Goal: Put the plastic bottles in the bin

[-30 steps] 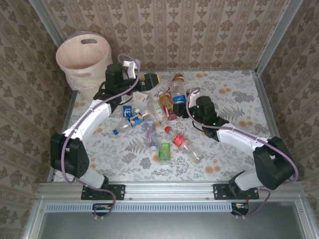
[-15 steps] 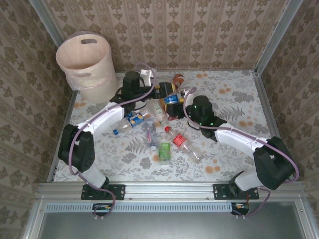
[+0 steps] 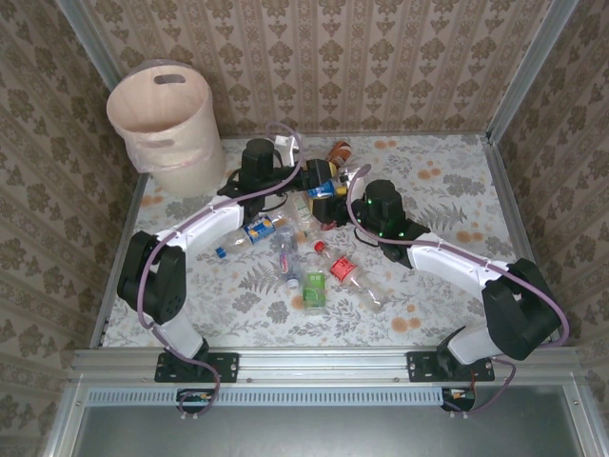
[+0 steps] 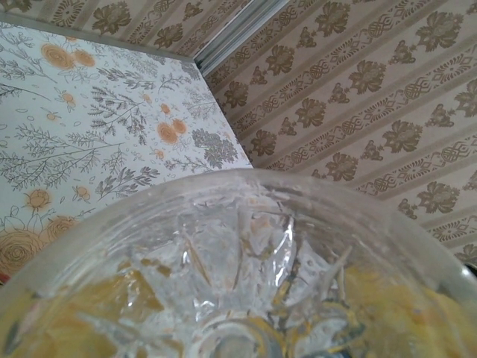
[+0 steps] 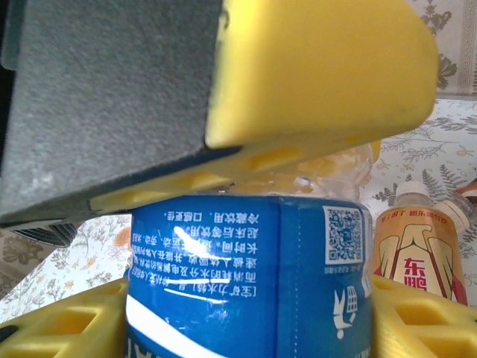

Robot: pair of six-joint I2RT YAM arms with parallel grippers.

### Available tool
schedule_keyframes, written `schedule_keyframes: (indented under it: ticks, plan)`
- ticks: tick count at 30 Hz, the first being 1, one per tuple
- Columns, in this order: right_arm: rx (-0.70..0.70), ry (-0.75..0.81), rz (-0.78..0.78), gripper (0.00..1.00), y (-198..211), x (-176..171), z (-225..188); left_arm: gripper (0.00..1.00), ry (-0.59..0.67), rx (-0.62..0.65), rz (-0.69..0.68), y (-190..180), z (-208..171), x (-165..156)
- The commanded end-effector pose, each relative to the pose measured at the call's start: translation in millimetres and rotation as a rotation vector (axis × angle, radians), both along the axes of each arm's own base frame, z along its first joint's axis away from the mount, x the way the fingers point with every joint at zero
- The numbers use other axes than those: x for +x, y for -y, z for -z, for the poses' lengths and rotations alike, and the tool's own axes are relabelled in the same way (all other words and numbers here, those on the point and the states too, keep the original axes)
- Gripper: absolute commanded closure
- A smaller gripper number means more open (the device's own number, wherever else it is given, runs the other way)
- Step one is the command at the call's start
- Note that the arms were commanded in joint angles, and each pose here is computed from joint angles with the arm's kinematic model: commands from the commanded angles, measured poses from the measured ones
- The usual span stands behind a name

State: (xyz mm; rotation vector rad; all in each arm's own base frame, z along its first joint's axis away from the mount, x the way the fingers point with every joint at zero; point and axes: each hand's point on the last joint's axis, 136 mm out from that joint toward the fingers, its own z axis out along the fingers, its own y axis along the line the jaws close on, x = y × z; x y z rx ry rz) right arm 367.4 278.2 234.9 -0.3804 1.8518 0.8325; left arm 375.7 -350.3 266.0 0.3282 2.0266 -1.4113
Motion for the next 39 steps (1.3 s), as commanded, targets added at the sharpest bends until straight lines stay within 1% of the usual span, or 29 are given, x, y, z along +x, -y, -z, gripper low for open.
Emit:
schedule_keyframes:
  ticks: [1, 5, 7, 8, 9, 10, 14, 17, 19, 22, 27, 29, 33, 35, 39]
  plan:
    - [-0.006, 0.027, -0.066, 0.27, -10, -8, -13, 0.39, 0.04, -0.005, -0.083, -11, -7, 10]
    - [-0.059, 0.034, -0.067, 0.13, -4, -13, -9, 0.4, 0.036, 0.001, -0.135, -24, -6, 19]
    - [-0.082, 0.04, -0.05, 0.1, 0, -12, -5, 0.4, 0.031, 0.009, -0.148, -27, -5, 21]
    - [-0.078, 0.069, -0.036, 0.08, 4, -15, -16, 0.4, 0.031, 0.015, -0.153, -29, -3, 22]
    - [-0.083, 0.079, -0.019, 0.06, 8, -14, -18, 0.4, 0.035, 0.019, -0.156, -30, -3, 23]
    - [-0.089, 0.085, -0.003, 0.0, 10, -12, -19, 0.41, 0.034, 0.021, -0.162, -31, -3, 24]
    - [-0.119, 0.099, 0.096, 0.0, 25, -2, -18, 0.41, 0.035, 0.035, -0.175, -33, -1, 26]
    - [-0.153, 0.088, 0.28, 0.0, 52, 15, -13, 0.43, 0.023, 0.101, -0.225, -43, 6, 31]
    - [-0.201, 0.064, 0.431, 0.0, 76, 26, -2, 0.43, 0.03, 0.134, -0.254, -51, 9, 34]
    - [-0.259, 0.039, 0.537, 0.0, 95, 31, 10, 0.43, 0.053, 0.174, -0.292, -63, 6, 37]
    - [-0.387, -0.058, 0.693, 0.0, 124, 38, 46, 0.43, 0.132, 0.31, -0.384, -92, -4, 43]
    - [-0.402, -0.089, 0.724, 0.0, 131, 38, 56, 0.43, 0.173, 0.362, -0.417, -104, -12, 46]
    - [-0.382, -0.123, 0.759, 0.0, 137, 39, 67, 0.43, 0.253, 0.438, -0.472, -120, -32, 51]
    - [-0.38, -0.12, 0.771, 0.0, 139, 39, 68, 0.43, 0.273, 0.446, -0.514, -139, -41, 61]
    - [-0.38, -0.121, 0.782, 0.0, 142, 38, 69, 0.43, 0.299, 0.432, -0.57, -160, -61, 73]
